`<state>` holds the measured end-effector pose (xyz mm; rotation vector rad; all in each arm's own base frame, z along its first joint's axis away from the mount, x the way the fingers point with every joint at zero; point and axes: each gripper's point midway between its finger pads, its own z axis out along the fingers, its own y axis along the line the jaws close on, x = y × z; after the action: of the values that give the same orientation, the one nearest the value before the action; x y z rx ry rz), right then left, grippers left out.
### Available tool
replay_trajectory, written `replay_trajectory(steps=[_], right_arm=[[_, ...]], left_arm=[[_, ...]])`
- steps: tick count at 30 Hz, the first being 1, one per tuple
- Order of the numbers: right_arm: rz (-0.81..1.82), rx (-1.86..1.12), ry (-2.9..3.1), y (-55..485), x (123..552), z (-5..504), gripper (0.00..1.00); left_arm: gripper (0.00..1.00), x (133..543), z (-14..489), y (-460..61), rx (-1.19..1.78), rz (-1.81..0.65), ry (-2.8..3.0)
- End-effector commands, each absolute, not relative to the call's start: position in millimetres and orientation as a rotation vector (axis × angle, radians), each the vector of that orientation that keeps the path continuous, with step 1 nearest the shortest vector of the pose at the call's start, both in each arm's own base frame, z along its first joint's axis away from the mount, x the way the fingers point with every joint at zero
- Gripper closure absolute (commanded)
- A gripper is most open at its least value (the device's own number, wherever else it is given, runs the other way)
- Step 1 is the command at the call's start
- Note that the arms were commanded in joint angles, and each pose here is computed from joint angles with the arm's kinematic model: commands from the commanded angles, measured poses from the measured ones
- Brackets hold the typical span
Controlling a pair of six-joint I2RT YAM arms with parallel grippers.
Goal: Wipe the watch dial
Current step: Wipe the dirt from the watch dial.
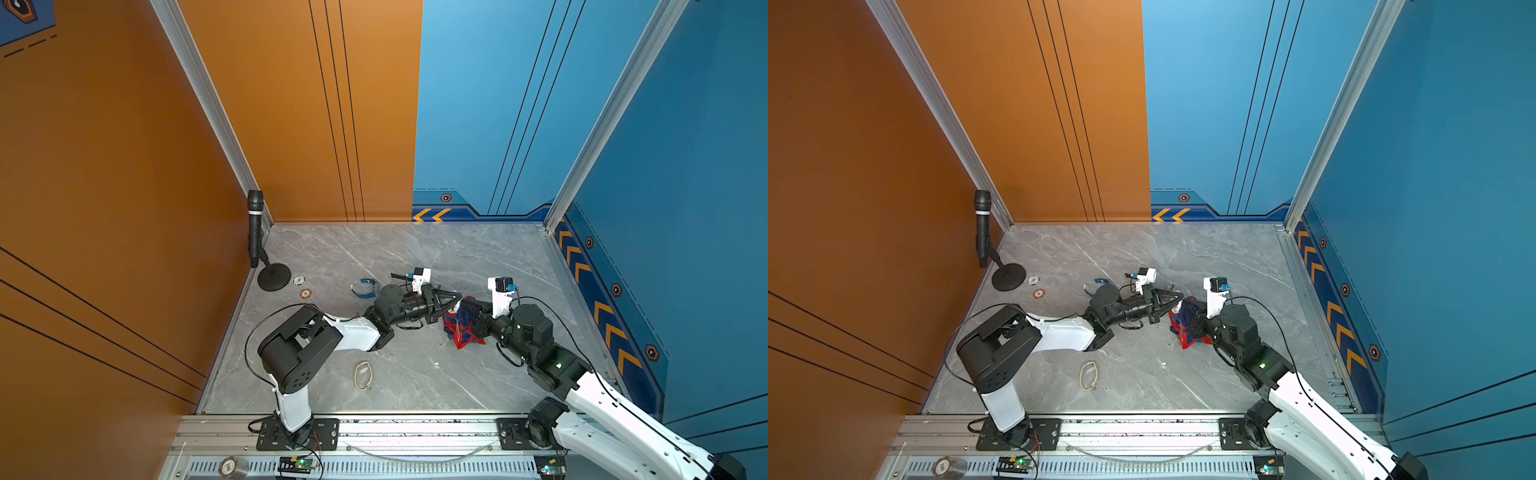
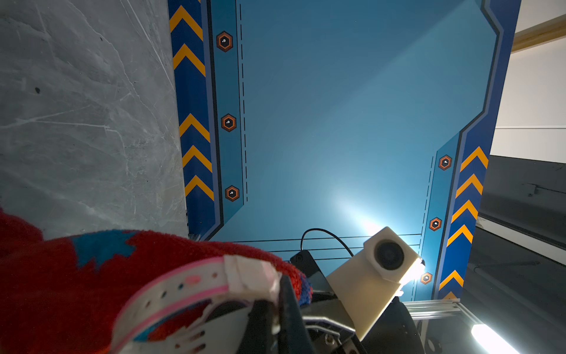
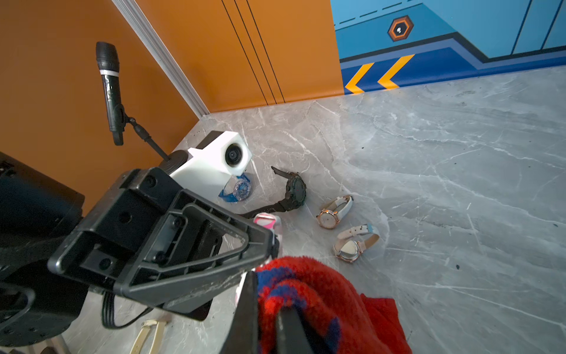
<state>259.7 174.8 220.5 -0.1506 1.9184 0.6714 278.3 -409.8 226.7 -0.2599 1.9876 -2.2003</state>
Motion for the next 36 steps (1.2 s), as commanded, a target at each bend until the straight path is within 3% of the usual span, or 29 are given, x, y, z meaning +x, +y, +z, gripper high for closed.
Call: replay_trajectory(steps=[1, 18, 36], right_arm=[[0.628, -0.117, 1.93, 167, 261, 204, 1.0], [0.544, 0.02, 1.936, 116, 252, 206, 1.0], [0.761, -0.023, 1.845, 144, 236, 260, 1.0]], left_arm=[[1.0, 265, 252, -413, -0.163, -2.282, 1.904], [1.0, 263, 253, -416, -0.149, -2.288, 1.913], [1.0, 261, 245, -428, -0.097, -2.269, 1.972]])
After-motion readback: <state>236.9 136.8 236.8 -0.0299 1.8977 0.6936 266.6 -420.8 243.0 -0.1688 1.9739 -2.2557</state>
